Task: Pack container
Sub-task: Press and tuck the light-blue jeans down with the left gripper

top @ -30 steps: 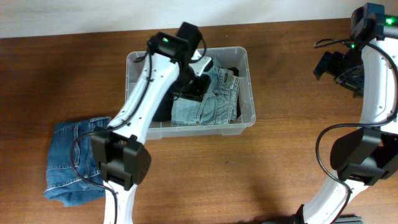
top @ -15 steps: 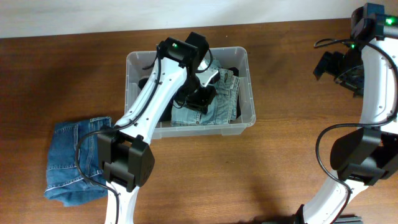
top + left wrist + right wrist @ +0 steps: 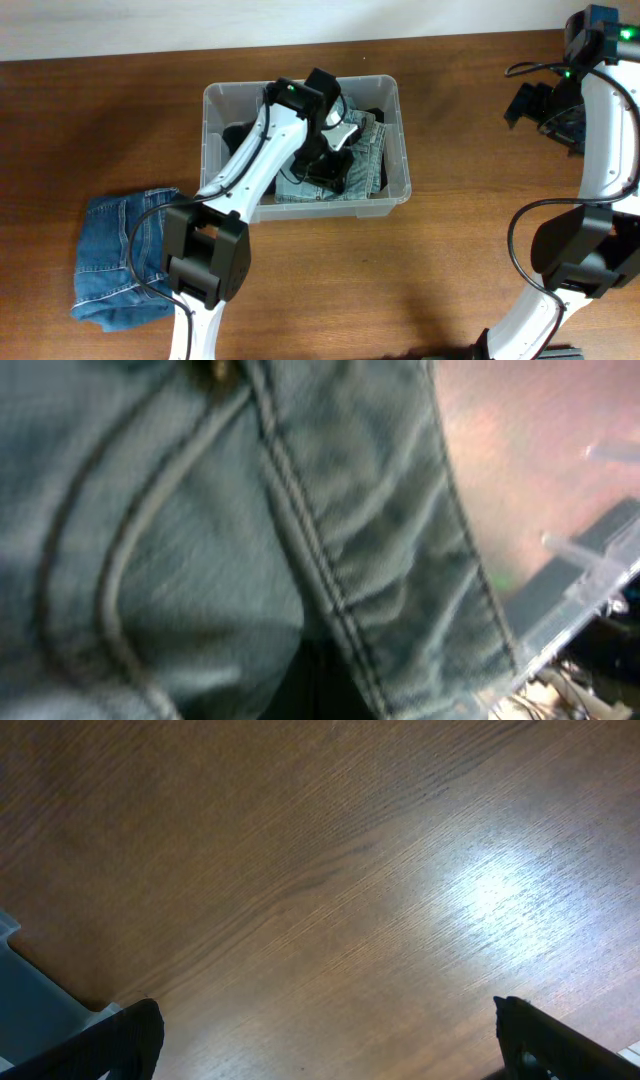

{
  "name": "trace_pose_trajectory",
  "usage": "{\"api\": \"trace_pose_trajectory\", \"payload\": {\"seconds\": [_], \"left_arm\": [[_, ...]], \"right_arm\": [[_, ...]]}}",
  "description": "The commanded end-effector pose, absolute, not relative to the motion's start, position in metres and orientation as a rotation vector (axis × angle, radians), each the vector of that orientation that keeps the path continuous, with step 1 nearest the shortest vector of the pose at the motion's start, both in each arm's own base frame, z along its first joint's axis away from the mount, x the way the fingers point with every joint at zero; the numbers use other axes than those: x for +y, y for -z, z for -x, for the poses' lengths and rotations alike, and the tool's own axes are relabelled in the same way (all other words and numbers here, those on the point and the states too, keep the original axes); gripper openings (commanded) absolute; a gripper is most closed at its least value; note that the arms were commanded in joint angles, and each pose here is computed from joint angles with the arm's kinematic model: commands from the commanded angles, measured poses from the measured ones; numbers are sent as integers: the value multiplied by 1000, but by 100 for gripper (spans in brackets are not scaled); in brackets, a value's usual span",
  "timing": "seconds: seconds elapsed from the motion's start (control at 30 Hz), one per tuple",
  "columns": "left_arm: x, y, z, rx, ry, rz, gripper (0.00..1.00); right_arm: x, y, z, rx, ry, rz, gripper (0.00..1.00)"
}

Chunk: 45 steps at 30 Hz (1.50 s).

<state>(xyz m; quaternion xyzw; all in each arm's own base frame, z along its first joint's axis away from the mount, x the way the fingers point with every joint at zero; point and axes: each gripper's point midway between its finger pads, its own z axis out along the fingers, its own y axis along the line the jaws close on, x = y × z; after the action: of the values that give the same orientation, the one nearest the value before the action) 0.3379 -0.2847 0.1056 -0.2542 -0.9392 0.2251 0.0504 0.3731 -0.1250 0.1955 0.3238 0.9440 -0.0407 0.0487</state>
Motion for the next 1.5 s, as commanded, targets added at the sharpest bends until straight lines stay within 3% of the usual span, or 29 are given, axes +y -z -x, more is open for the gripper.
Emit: {"api": "trace_pose_trajectory", "payload": {"seconds": [0.0, 0.4, 0.7, 0.9, 1.2, 1.47], "left_arm": [[-293, -105, -336, -2854, -755, 780, 2], [-314, -93, -379, -3015, -867, 862, 2], [-316, -145, -422, -3164, -946, 931, 2], [-295, -173, -456, -3361, -767, 917, 2], [-252, -142, -482, -3501, -276, 802, 2], [-253, -82, -488, -3425, -211, 778, 2]], "right_arm": [[-126, -194, -372, 2875, 126, -1009, 99], [-126, -194, -372, 2875, 126, -1009, 99], [-126, -194, -372, 2875, 126, -1009, 98], [-126, -194, -372, 2875, 126, -1009, 99], [-126, -194, -372, 2875, 126, -1009, 98], [-126, -194, -372, 2875, 126, -1009, 99]]}}
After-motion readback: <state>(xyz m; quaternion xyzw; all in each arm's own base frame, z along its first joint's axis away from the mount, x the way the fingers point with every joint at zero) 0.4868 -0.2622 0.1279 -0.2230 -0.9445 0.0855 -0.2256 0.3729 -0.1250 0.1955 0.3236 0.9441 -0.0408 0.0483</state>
